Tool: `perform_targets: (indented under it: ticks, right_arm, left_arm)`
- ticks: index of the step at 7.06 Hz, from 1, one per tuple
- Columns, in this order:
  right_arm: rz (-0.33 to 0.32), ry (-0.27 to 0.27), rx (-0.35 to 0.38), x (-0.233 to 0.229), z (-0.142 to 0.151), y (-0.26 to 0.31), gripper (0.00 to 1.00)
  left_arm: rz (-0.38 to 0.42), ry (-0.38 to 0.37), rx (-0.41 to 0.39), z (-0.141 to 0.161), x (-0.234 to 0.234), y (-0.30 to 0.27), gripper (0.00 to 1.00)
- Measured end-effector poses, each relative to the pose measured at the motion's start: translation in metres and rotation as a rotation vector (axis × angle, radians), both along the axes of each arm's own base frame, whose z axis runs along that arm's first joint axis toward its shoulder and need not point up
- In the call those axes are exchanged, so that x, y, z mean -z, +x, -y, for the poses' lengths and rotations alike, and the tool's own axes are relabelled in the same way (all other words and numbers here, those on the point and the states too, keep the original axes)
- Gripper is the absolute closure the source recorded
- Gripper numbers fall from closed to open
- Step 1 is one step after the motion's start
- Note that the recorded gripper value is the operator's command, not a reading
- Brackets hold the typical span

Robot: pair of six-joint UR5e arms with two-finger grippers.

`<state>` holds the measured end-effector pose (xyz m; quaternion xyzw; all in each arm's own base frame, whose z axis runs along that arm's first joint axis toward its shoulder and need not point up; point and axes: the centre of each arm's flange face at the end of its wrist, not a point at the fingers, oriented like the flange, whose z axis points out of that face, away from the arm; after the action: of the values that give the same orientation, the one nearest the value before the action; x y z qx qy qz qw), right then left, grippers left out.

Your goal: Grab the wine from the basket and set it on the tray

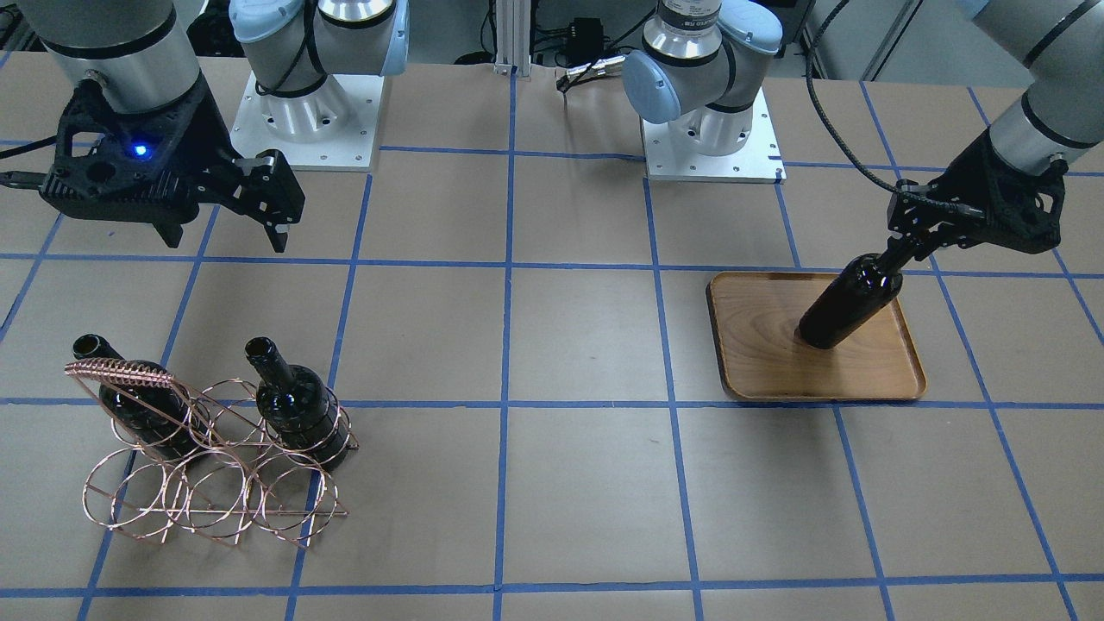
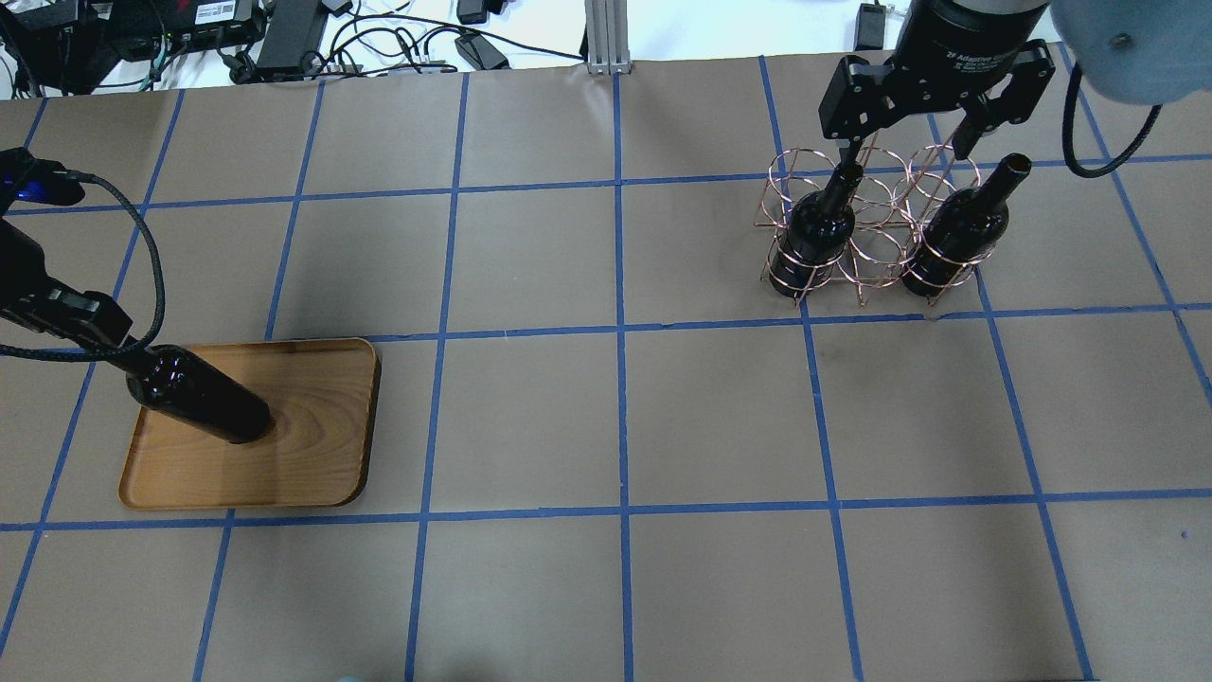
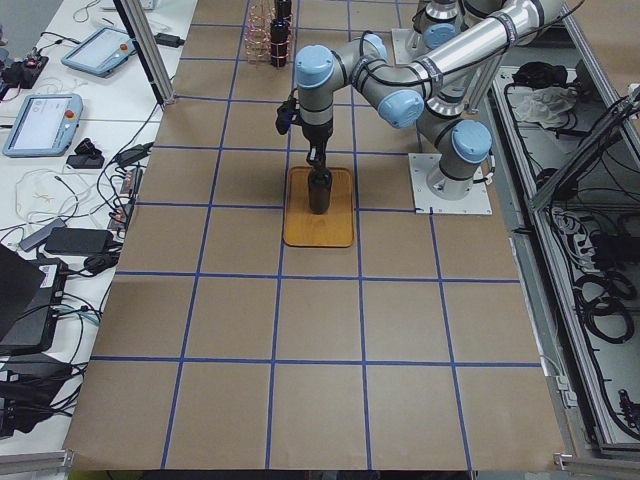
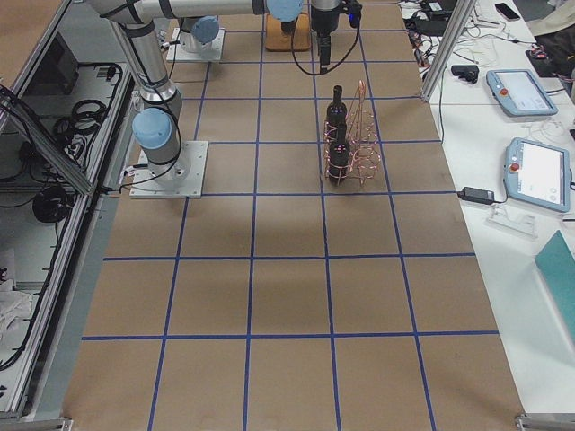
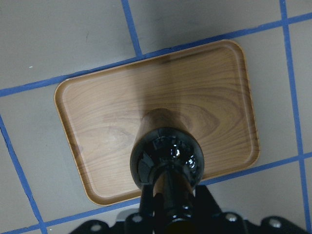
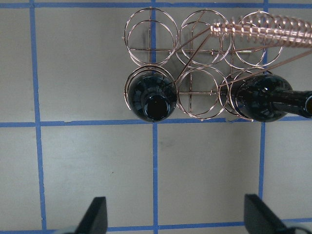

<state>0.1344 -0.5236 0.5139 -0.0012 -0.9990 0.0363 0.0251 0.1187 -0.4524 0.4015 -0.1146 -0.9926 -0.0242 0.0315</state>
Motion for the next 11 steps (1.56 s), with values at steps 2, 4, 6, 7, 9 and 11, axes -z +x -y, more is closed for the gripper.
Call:
perform_targets:
  ticks: [2,4,6,7,9,11]
  right_arm:
    - [0.005,-0.026,-0.003,-0.010,-0.006,0.001,0.00]
    - [0.002,-0.044,-0.001,-0.018,-0.011,0.001,0.00]
    - [0.008,-0.053,0.002,-0.021,-0.013,0.001,0.00]
    - [0.010,-0.058,-0.003,-0.024,-0.015,0.002,0.00]
    - [0.010,-0.087,-0.008,-0.042,-0.031,0.003,0.00]
    - [0.029,-0.104,-0.013,-0.053,-0.041,0.006,0.00]
  left_arm:
    - [0.001,0.002,-0.013,0.001,0.000,0.000,0.00]
    - [0.013,-0.012,-0.032,0.005,-0.023,-0.002,0.00]
    - [0.029,-0.028,-0.068,0.025,-0.077,-0.037,0.00]
    - [0.038,-0.035,-0.120,0.040,-0.098,-0.068,0.00]
    - [0.056,-0.050,-0.209,0.064,-0.114,-0.149,0.00]
    - [0.091,-0.075,-0.211,0.064,-0.122,-0.219,0.00]
